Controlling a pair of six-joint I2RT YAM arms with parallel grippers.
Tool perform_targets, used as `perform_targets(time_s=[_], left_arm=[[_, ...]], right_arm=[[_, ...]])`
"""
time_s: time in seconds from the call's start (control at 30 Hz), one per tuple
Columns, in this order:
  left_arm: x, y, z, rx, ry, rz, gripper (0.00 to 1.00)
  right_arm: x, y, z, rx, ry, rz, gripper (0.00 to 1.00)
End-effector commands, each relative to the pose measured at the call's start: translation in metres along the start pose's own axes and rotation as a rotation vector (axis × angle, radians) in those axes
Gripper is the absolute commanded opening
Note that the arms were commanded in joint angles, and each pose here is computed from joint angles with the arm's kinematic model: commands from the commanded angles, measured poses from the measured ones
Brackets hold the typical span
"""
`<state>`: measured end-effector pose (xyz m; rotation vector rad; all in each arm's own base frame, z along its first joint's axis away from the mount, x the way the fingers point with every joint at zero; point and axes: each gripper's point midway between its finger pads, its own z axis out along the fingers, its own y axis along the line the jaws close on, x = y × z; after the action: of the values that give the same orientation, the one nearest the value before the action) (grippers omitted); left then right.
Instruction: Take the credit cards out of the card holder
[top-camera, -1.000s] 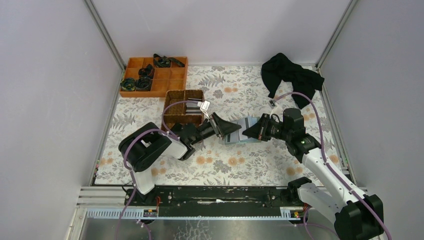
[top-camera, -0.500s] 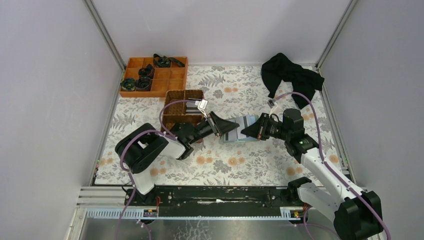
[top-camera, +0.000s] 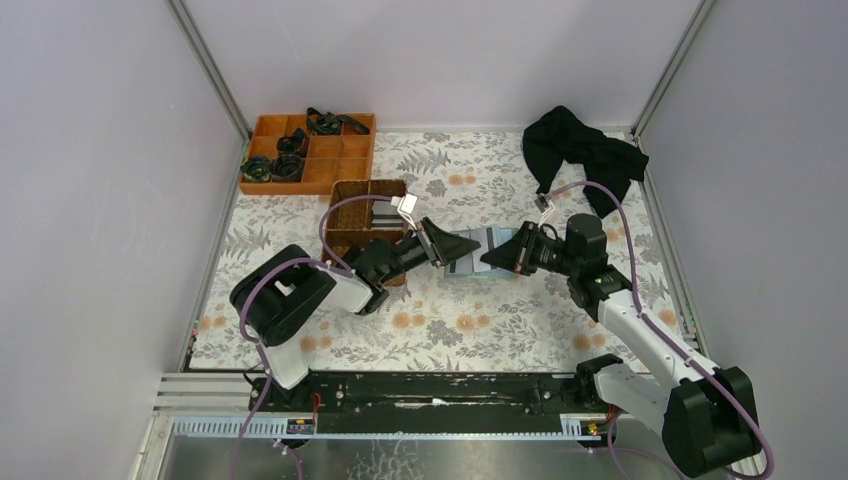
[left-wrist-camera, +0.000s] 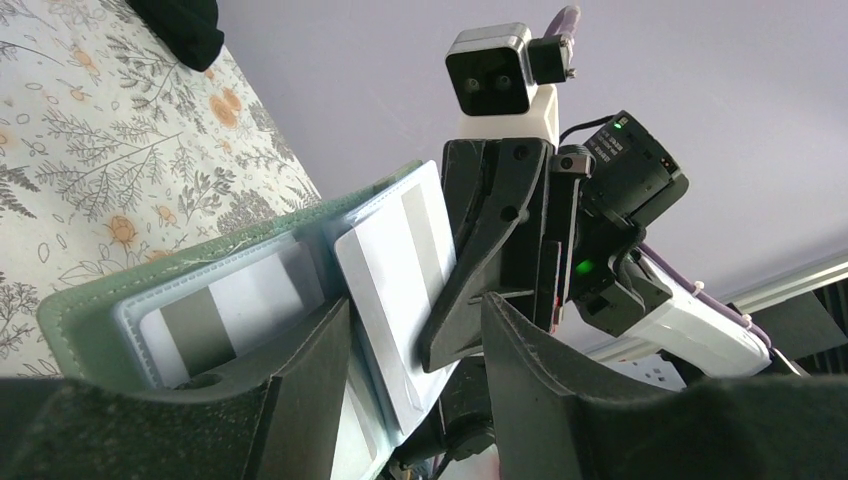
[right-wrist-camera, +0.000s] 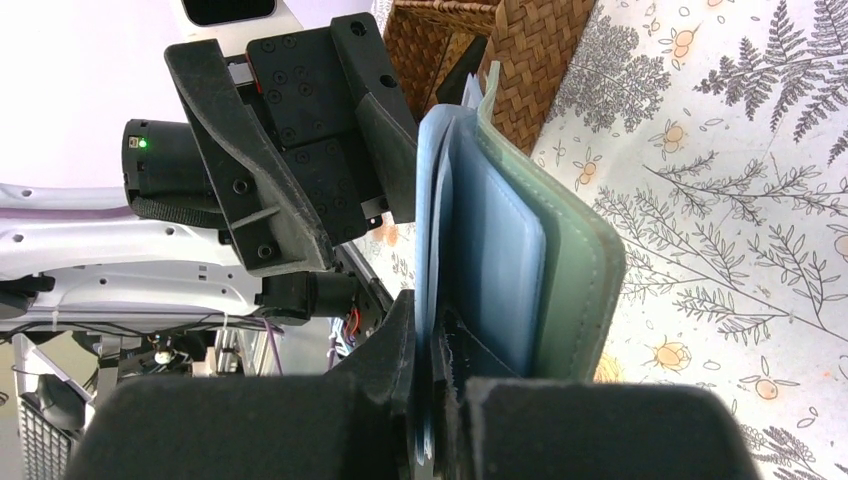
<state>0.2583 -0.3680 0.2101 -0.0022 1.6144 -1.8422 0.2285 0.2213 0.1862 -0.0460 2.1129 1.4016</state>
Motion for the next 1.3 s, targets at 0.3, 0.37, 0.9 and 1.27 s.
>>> perform_targets(time_s=[0.3, 0.37, 0.9, 1.27], left_arm=[[0.035, -0.126, 0.015, 0.455, 0.233, 0.082, 0.52], [0.036, -0.129, 0.015, 0.463, 0.24, 0.083, 0.49], [0.038, -0.115, 0.01, 0.43, 0.252, 0.076, 0.0], [0.031, -0.107, 0.007, 0.399, 0.222, 0.074, 0.0]], right_arm=[[0.004, 0.034, 0.011, -0.19, 0.086, -0.025, 0.0], [0.004, 0.033, 0.013, -0.189, 0.09, -0.023, 0.0], [-0.024, 0.036, 0.003, -0.095, 0.0, -0.127, 0.38], [-0.036, 0.033, -0.009, -0.049, -0.049, -0.123, 0.51]])
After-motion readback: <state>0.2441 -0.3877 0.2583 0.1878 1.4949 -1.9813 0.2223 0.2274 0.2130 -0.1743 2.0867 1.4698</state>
